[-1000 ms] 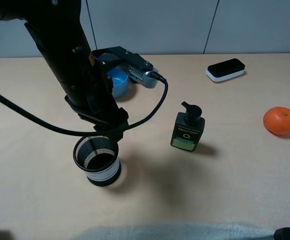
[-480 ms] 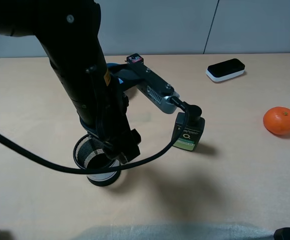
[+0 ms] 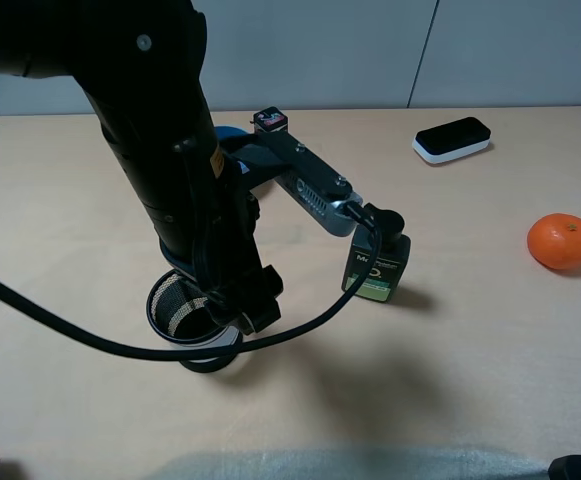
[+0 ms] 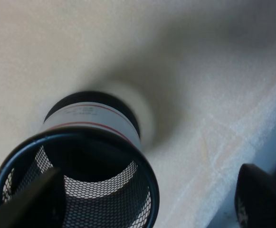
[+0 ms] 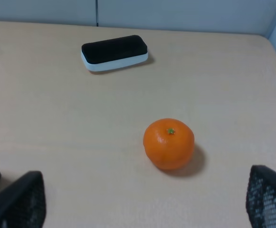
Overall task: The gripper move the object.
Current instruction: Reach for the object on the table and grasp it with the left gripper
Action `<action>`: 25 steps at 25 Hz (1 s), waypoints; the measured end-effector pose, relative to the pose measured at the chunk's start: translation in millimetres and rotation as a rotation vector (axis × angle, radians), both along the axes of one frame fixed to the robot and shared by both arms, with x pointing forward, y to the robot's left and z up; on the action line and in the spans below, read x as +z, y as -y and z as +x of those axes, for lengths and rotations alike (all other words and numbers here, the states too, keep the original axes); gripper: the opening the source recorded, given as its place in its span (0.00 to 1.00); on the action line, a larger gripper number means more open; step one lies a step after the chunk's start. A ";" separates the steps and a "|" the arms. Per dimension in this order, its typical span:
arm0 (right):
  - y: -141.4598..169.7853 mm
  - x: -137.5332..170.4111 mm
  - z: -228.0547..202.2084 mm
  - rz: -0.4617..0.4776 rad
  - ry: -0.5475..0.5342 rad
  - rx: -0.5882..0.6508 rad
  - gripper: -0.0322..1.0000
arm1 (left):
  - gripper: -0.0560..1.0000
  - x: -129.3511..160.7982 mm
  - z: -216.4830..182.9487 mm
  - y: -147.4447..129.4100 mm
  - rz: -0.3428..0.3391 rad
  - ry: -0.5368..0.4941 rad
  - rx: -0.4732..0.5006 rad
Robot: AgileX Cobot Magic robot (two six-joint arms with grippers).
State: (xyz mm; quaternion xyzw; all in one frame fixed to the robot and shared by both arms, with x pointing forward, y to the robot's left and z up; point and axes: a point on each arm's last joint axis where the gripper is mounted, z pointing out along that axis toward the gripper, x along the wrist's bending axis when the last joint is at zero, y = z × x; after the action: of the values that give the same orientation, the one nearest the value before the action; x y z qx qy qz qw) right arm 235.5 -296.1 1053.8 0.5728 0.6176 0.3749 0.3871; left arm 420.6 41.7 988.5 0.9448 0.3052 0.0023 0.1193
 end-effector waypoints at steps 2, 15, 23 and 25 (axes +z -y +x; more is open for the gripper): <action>0.0 0.0 0.0 0.000 0.000 0.000 0.65 | 0.74 -0.3 -0.1 -0.2 0.001 -0.001 0.000; 0.0 0.0 0.0 0.000 0.000 0.000 0.65 | 0.74 -11.3 -5.0 -6.8 0.039 -0.028 0.000; 0.0 -0.1 0.0 0.000 -0.001 0.000 0.65 | 0.74 -39.0 -1.5 -2.0 0.110 -0.080 0.000; 0.0 -0.1 0.0 0.000 -0.001 0.000 0.65 | 0.74 -43.1 -0.8 -1.2 0.118 -0.085 0.000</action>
State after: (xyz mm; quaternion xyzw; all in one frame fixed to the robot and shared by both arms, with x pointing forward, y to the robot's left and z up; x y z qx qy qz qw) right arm 235.5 -296.1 1053.7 0.5730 0.6179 0.3746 0.3868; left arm 419.8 42.9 945.3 0.9495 0.3092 -0.0197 0.0506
